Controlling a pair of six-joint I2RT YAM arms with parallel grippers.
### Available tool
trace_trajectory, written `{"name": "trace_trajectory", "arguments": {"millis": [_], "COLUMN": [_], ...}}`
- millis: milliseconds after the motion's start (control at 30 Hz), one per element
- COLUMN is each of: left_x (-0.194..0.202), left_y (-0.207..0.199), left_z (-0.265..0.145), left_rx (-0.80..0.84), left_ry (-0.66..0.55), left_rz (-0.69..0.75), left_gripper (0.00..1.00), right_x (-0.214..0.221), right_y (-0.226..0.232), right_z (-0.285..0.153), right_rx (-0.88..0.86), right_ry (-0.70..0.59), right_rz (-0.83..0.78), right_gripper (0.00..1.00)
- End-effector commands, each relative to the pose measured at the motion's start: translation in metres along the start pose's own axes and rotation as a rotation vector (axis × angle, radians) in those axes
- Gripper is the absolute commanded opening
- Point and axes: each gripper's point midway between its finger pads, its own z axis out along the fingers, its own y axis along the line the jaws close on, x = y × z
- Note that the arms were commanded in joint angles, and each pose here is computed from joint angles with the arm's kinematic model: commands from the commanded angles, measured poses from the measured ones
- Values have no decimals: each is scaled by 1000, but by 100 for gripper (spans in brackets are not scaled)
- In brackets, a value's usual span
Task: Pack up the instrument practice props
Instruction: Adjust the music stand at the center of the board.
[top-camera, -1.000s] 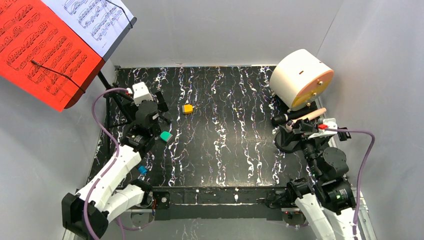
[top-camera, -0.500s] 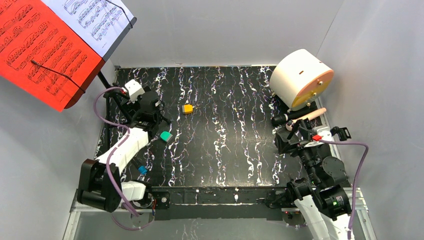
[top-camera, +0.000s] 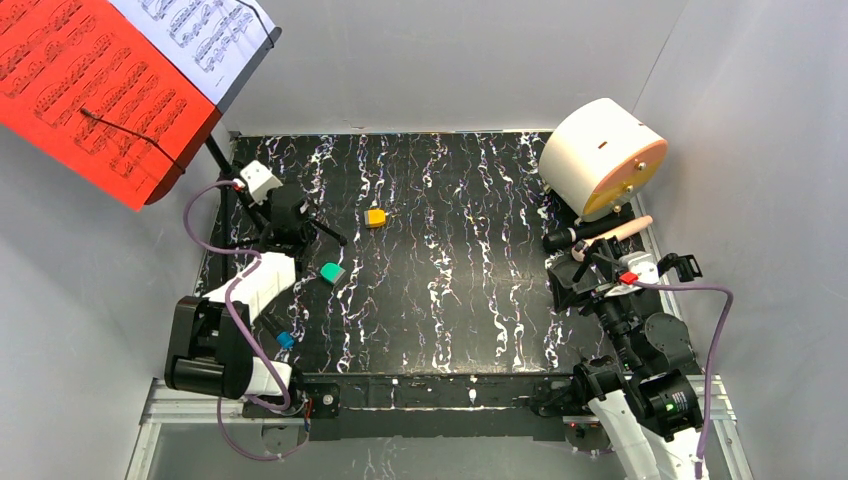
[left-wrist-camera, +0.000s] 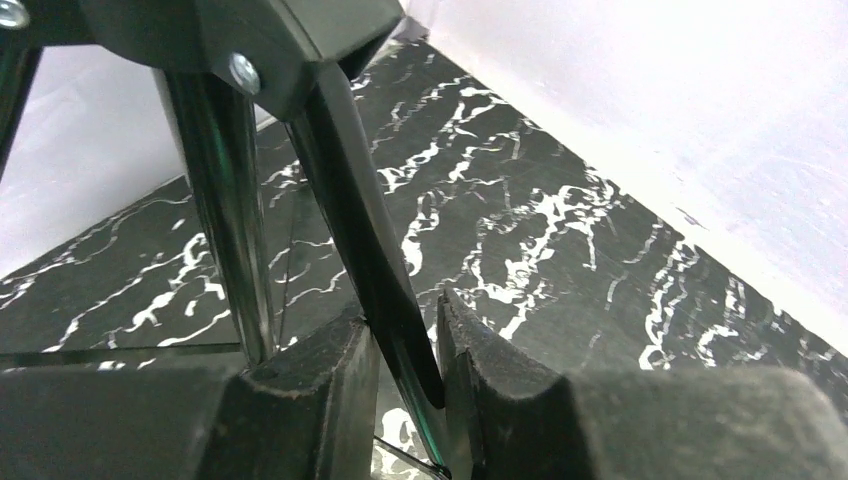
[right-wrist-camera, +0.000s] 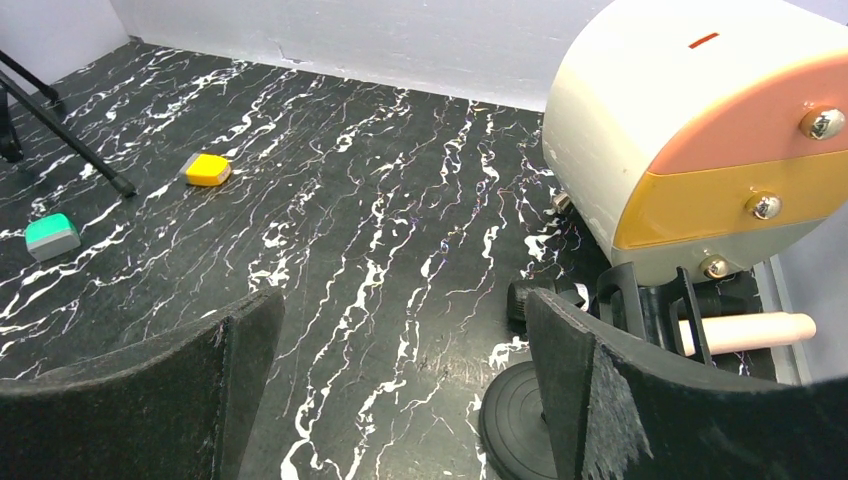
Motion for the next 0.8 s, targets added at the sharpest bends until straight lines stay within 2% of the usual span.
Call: {"name": "trace_trajectory", "arguments": {"millis": [0,67,100,233,533,767], "left_x": [8,16,20,29,59,81], "left_y": [-38,-49,-55,-77,-140,-177], "left_z": [-12,-17,-21,-37,-86,-125], "left_rx": [235,312,359,524,954,1187], "left_ry": [38,66,78,113,278,364], "left_rz": [-1,-2,-5,-22,-54,-18], "left_gripper": [8,1,0,0,0,0], "right_x": [-15,-15,-14,-14,-14,-14], "right_y": [2,2,5,7,9,9], "right_z": [-3,-3,-3,-3,-3,-3], "right_rx": [-13,-13,-34,-46,-52,-54], "right_ry": [-52,-52,-51,-50,-50,-50], "right_rz": [-23,-23,-24,-24,-24,-24], "right_gripper": [99,99,99,99,99,99]}}
